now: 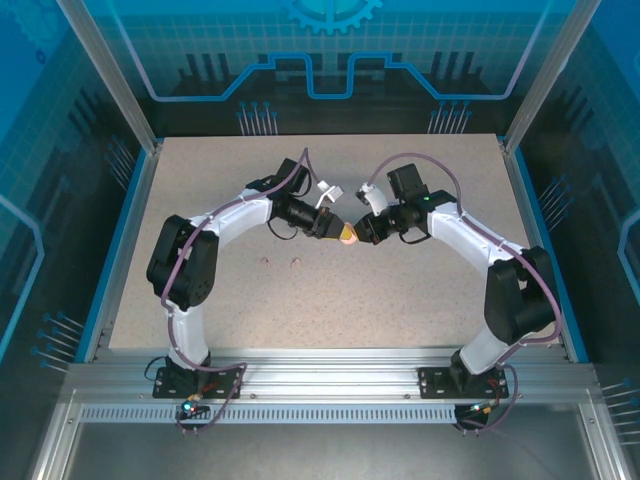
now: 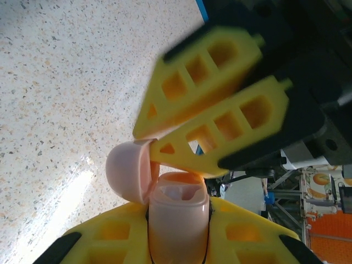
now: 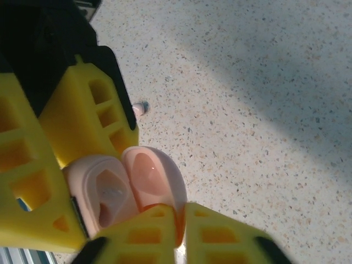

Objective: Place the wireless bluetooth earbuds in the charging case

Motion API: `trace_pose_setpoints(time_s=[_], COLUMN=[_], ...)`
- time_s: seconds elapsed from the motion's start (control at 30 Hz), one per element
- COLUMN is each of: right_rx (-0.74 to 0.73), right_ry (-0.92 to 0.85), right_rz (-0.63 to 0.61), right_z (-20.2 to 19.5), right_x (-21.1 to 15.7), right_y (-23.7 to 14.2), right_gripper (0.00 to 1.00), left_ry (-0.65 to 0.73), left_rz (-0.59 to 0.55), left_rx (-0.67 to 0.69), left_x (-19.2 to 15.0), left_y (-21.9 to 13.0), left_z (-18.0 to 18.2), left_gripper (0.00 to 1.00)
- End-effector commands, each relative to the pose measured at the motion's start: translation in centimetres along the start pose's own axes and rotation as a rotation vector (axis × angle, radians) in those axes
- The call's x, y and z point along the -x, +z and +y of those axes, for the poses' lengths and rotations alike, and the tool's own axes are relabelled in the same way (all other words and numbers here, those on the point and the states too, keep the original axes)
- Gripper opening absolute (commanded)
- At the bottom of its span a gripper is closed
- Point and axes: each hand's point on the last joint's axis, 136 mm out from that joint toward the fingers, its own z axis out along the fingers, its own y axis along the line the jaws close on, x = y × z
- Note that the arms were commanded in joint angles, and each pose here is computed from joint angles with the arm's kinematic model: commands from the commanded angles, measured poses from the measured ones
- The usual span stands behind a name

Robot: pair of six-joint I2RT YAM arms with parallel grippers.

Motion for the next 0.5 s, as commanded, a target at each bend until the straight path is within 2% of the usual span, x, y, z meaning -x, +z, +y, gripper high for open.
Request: trace_pose_setpoints(time_s=[0.0, 0.03, 0.13, 0.27, 0.47], right_rx=[-0.009, -0.028, -0.067, -0.125, -0.175], right_ry=[0.009, 0.024, 0.071, 0.170, 0.266], right_rz=[-0.073, -0.083, -0.107, -0.108, -0.046], right_z=[1.1, 1.0, 1.0, 0.4, 1.0], right_x=[2.6, 2.9, 3.2, 2.3, -0.3], right_y=[-2.0, -2.7, -4.3, -5.5, -4.7], right_gripper=[0.44, 0.52, 0.67, 0.70, 0.72], left_ry=[0.030, 0.028, 0.023, 0.061, 0.213], left_rz=[-0.005, -0.017, -0.088, -0.249, -0.567], left_rx=[0.035, 0.063, 0.153, 0.280, 0.471], left_x=[0.0, 0.0, 0.4, 1.3, 2.5], left_y=[0.0, -0.2, -1.3, -3.5, -8.1], left_z=[0.3, 0.8, 2.3, 3.3, 3.0], left_gripper=[0.00, 0.00, 0.00, 0.00, 0.00])
